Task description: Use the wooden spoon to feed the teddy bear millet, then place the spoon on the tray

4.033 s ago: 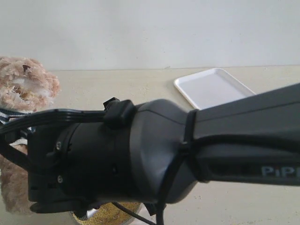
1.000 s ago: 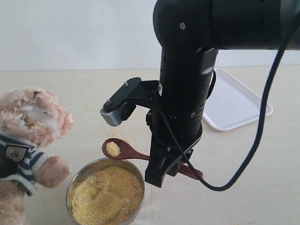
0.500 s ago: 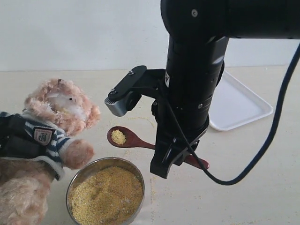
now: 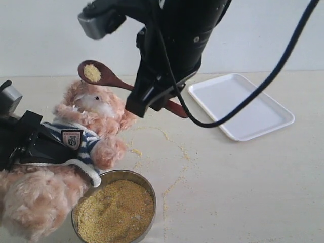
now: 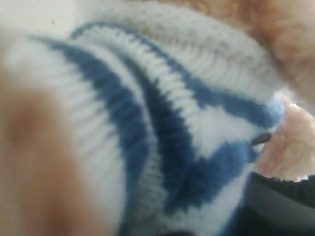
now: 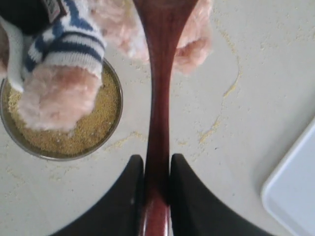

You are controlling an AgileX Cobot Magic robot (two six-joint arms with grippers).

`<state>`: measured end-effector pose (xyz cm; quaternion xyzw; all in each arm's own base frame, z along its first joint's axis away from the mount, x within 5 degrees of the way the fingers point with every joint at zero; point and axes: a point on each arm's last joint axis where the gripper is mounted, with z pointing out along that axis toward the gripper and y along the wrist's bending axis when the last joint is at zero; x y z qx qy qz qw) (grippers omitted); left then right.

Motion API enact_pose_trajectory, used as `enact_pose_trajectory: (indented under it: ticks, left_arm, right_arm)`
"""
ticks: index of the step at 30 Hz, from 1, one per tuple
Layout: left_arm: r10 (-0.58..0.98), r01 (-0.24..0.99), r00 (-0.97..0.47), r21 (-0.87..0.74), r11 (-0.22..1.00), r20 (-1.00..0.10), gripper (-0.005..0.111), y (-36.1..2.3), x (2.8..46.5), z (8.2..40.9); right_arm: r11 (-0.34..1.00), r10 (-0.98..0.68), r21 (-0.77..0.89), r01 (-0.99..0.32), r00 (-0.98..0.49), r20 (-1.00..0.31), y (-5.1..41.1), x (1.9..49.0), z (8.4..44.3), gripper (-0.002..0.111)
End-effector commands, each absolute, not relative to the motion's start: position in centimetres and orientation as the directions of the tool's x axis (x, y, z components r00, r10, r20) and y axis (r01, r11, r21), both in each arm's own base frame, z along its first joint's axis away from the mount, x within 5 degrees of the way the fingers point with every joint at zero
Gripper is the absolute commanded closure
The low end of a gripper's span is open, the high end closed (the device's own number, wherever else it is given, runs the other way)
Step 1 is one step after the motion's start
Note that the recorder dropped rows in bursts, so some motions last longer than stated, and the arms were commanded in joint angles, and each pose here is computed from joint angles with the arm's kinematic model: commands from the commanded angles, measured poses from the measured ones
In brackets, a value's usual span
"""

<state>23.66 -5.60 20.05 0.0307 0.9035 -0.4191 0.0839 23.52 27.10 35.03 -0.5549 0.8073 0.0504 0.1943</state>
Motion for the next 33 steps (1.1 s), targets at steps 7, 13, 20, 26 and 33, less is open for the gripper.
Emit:
enact_pose_trajectory:
  ticks: [7,13,20,26,33]
  left_arm:
    - [-0.009,0.140,-0.983,-0.788,0.599,-0.182,0.102,-5.9,23.7,20.6]
    - [-0.006,0.152,-0.981,-0.789,0.596,-0.193,0.102,-6.0,23.8,20.6]
    - [0.004,0.156,-0.982,-0.791,0.591,-0.191,0.102,-6.0,23.8,20.5]
    - [0.017,0.172,-0.980,-0.791,0.587,-0.200,0.102,-6.0,23.8,20.5]
    - [0.027,0.180,-0.979,-0.795,0.580,-0.202,0.102,-6.0,23.7,20.5]
  right_arm:
    - [0.381,-0.882,-0.141,-0.914,-0.313,-0.351,29.1,25.8,33.5,0.109]
    - [0.339,-0.919,-0.269,-0.901,-0.257,-0.298,29.2,25.8,33.5,0.109]
    - [0.209,-0.972,-0.518,-0.830,-0.119,-0.202,31.4,23.3,34.3,0.109]
    - [0.179,-0.977,-0.549,-0.817,-0.081,-0.198,32.5,21.9,34.5,0.109]
    - [0.150,-0.982,-0.590,-0.793,-0.049,-0.183,33.0,21.1,34.7,0.109]
